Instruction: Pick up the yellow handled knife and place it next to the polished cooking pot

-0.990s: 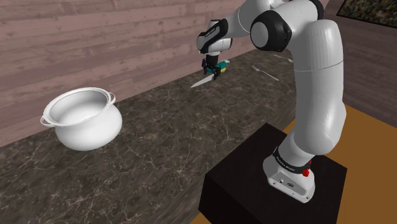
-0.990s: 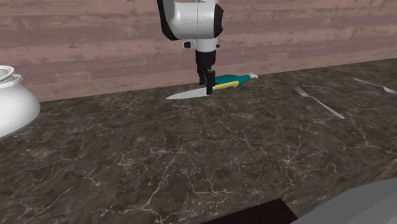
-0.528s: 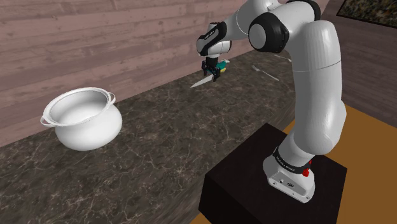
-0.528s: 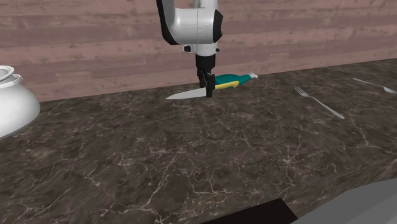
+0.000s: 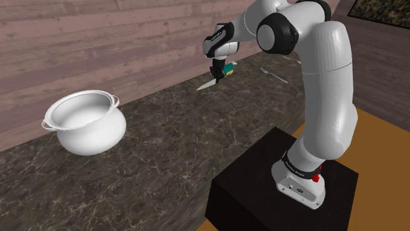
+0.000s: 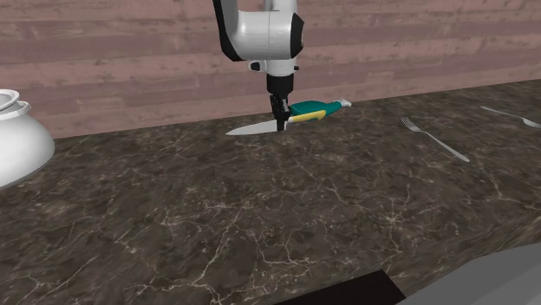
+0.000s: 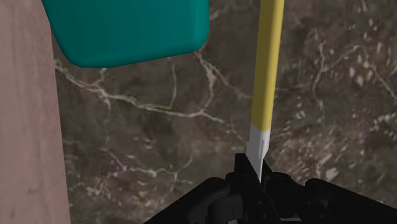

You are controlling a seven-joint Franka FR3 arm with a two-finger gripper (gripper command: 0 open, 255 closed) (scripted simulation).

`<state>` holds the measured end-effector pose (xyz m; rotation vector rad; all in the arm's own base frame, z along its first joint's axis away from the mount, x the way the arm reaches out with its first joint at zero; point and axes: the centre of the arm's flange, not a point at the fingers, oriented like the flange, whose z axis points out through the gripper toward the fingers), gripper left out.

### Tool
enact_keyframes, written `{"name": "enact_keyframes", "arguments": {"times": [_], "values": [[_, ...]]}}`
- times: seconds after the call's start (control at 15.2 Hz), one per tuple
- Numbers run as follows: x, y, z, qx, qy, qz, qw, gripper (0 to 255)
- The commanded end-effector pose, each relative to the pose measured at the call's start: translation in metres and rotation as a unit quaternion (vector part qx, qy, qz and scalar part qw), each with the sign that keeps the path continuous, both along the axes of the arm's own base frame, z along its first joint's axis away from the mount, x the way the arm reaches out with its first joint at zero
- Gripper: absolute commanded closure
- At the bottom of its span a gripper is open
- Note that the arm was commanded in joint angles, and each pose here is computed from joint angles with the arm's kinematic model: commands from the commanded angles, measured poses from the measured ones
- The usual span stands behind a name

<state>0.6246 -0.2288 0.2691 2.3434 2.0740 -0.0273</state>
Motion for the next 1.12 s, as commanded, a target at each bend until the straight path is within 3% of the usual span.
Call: {"name": "enact_keyframes", "arguments": {"times": [0.0,0.2,1.06], "values": [[0.0,0.0,0.0,0.0,0.0,0.0,1.0,255],[0.0,0.0,0.0,0.0,0.0,0.0,1.0,255],[0.0,0.0,0.069,0.0,0.0,0.0,1.0,255]]}}
